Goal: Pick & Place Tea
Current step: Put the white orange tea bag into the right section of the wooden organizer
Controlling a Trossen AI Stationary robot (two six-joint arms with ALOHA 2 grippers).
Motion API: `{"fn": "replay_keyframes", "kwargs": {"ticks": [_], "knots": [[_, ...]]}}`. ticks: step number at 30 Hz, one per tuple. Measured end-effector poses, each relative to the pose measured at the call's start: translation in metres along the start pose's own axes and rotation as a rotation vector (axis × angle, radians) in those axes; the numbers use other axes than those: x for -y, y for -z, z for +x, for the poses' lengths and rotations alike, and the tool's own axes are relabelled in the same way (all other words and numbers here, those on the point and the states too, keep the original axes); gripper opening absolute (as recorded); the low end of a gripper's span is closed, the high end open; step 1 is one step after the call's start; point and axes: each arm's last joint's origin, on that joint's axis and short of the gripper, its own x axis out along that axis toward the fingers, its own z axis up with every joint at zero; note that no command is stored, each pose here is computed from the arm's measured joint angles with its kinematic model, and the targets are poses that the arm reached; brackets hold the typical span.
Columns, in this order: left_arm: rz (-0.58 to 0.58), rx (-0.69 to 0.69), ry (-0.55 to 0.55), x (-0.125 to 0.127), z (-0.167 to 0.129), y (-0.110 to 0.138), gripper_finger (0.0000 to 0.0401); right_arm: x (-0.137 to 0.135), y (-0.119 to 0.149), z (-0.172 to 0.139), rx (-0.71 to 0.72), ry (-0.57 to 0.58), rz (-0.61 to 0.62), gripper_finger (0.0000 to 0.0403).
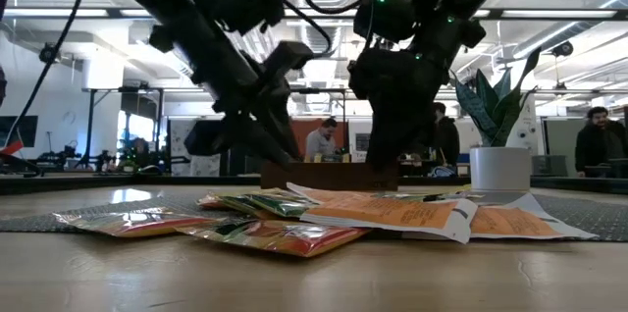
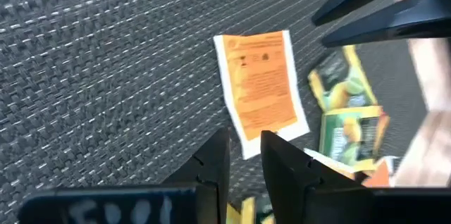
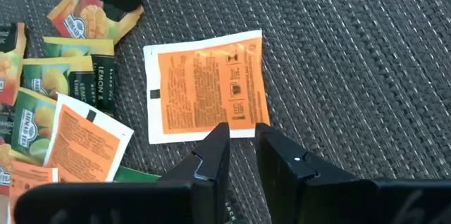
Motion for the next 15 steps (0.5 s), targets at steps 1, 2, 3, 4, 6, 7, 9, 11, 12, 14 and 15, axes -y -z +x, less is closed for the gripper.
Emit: {"fn": "replay_keyframes", "kwargs": {"ticks": [1,2,3,4,6,7,9,11,12,14,15], "knots": [[0.0,-0.001,0.0,0.001,0.003,-0.001,0.0076,0.0,0.0,0.0,-0.002,0.001,0.0,0.0068],[0.001,-0.003,0.003,0.002,0.005,-0.001,0.0076,0.0,0.0,0.0,-0.002,0.001,0.0,0.0068],[0.001,-0.01,-0.001,0.003,0.009,-0.001,0.0076,0.0,0.0,0.0,-0.001,0.0,0.0,0.0068],[0.001,-0.014,-0.005,0.003,0.012,-0.001,0.0076,0.0,0.0,0.001,-0.001,0.0,0.0,0.0068],[0.01,-0.026,-0.016,0.002,0.018,-0.001,0.0076,0.0,0.0,0.003,-0.001,0.0,0.0,0.0068],[0.017,-0.03,-0.023,0.002,0.02,0.0,0.0076,0.001,0.0,0.005,-0.002,-0.002,0.0,0.0068],[0.02,-0.035,-0.031,0.001,0.025,0.0,0.0076,0.001,0.001,0.009,-0.015,-0.004,0.001,0.0068],[0.021,-0.043,-0.044,-0.002,0.03,0.002,0.0076,0.002,0.002,0.015,-0.025,-0.013,0.002,0.0068],[0.02,-0.047,-0.049,-0.003,0.031,0.002,0.0076,0.003,0.003,0.017,-0.039,-0.007,0.003,0.0068],[0.021,-0.051,-0.05,-0.003,0.032,0.003,0.0076,0.004,0.005,0.023,-0.049,-0.003,0.003,0.0068],[0.024,-0.054,-0.045,-0.003,0.032,0.003,0.0076,0.004,0.005,0.024,-0.052,-0.002,0.003,0.0068]]}}
